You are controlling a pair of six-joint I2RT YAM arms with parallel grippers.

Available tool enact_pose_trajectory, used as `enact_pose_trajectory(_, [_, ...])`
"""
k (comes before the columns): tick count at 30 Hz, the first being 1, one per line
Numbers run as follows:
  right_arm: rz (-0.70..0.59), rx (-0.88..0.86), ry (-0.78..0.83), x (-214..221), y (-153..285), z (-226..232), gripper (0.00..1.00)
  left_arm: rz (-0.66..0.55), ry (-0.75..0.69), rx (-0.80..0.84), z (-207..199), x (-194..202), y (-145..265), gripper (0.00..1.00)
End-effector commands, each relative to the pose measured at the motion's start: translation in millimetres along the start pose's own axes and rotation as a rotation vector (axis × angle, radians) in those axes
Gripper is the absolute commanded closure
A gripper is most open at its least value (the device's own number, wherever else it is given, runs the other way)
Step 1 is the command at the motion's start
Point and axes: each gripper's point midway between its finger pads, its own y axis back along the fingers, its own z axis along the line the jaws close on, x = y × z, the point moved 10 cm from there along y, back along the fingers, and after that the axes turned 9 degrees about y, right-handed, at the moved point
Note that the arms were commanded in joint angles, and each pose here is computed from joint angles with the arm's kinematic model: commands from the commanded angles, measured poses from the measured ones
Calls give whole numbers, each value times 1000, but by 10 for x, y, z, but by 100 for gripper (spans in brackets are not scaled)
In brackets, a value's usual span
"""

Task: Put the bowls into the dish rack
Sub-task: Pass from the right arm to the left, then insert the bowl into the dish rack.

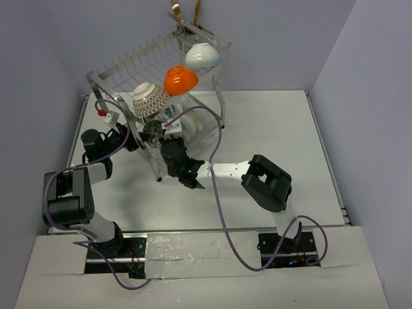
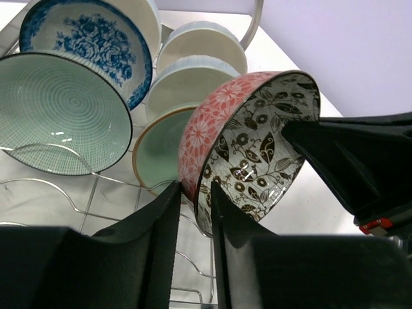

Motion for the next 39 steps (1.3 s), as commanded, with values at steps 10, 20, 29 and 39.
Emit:
enact_pose_trajectory(10, [-61,-23,-103,-242,110,165,100,-33,-70,4,-100,-62,-73,100])
enact_pose_trajectory(20, [-47,-51,-114,-177,179,93,59,-74,-171,-2,-118,-59,-28,100])
enact_pose_trajectory(29, [-54,-56,-130,-223,246,-25,30,-130,-226,-9,-121,-132,30,100])
enact_pose_trajectory(39, [-89,-79,-179,-456,524,-516,16,-225,-309,22,-63,-117,9,100])
